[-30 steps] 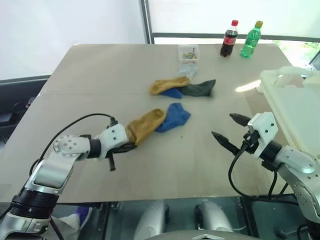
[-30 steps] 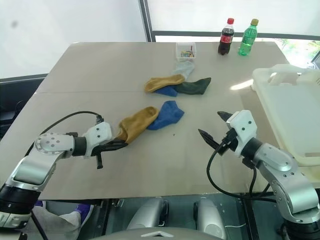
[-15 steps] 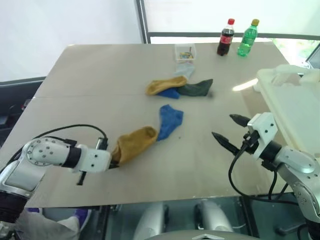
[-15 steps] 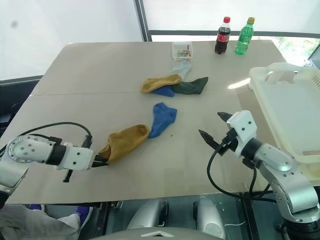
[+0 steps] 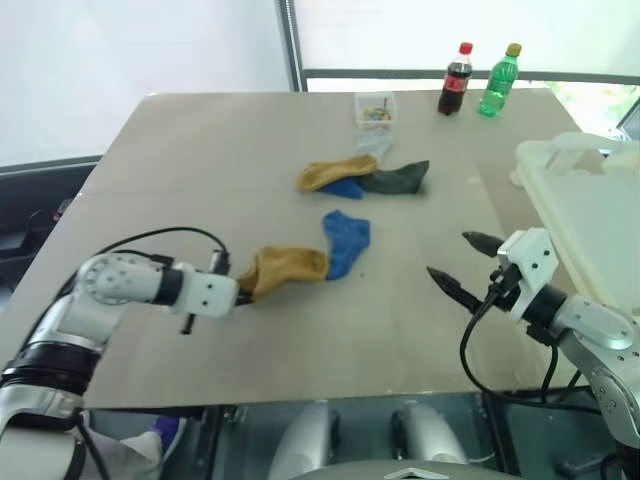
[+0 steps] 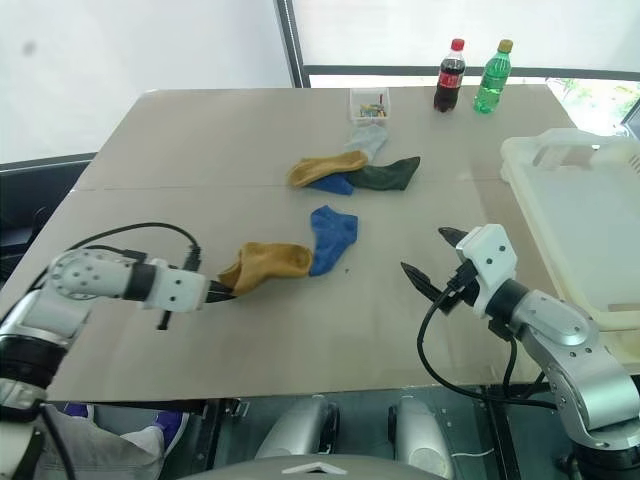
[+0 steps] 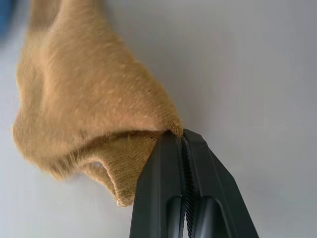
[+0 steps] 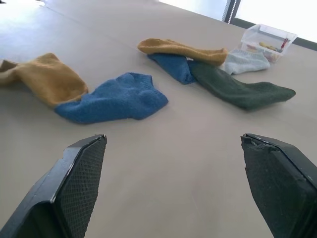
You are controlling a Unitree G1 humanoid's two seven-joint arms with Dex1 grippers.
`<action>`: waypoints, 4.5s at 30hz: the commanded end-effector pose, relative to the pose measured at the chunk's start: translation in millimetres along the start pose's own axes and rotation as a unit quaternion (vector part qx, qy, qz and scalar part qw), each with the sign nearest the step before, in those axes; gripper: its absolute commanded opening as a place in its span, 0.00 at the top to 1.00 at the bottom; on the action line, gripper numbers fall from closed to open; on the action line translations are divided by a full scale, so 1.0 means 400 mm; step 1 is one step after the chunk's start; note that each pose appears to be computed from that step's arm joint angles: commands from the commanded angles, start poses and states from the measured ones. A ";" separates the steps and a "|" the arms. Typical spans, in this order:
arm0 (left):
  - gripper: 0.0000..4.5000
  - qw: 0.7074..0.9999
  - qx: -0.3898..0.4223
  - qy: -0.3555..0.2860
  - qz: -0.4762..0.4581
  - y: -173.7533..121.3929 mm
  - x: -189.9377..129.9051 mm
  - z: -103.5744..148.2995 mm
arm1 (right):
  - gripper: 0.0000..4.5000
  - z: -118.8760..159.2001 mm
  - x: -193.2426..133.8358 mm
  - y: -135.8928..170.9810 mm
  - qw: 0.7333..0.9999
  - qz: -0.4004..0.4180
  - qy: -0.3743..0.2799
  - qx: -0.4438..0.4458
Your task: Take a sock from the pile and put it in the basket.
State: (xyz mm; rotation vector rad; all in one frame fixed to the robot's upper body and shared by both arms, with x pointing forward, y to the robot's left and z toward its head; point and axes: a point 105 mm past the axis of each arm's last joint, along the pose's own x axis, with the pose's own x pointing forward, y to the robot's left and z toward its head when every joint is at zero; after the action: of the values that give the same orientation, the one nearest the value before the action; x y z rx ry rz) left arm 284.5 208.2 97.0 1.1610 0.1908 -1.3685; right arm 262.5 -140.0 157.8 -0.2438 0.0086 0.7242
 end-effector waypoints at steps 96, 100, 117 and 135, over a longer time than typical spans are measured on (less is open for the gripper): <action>0.41 0.968 -0.185 -0.127 0.109 0.079 0.051 0.257 | 0.00 -0.125 0.041 0.030 0.986 0.044 0.099 -0.124; 0.41 0.972 -0.165 -0.135 0.097 0.100 0.080 0.256 | 0.00 -0.096 0.040 0.021 0.987 0.041 0.085 -0.133; 0.85 0.911 -0.335 -0.224 0.093 0.166 0.123 0.251 | 0.89 -0.048 0.024 0.053 0.992 0.098 0.046 -0.061; 0.39 0.896 -0.419 -0.145 -0.030 0.047 0.097 0.172 | 0.62 -0.041 0.082 0.151 0.965 0.174 0.045 -0.192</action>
State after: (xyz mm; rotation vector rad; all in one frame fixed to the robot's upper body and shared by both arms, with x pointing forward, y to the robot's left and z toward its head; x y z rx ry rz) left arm 279.4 133.3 110.6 0.2159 0.5426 -1.2644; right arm 245.8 -75.5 111.5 -0.6444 0.0611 1.1053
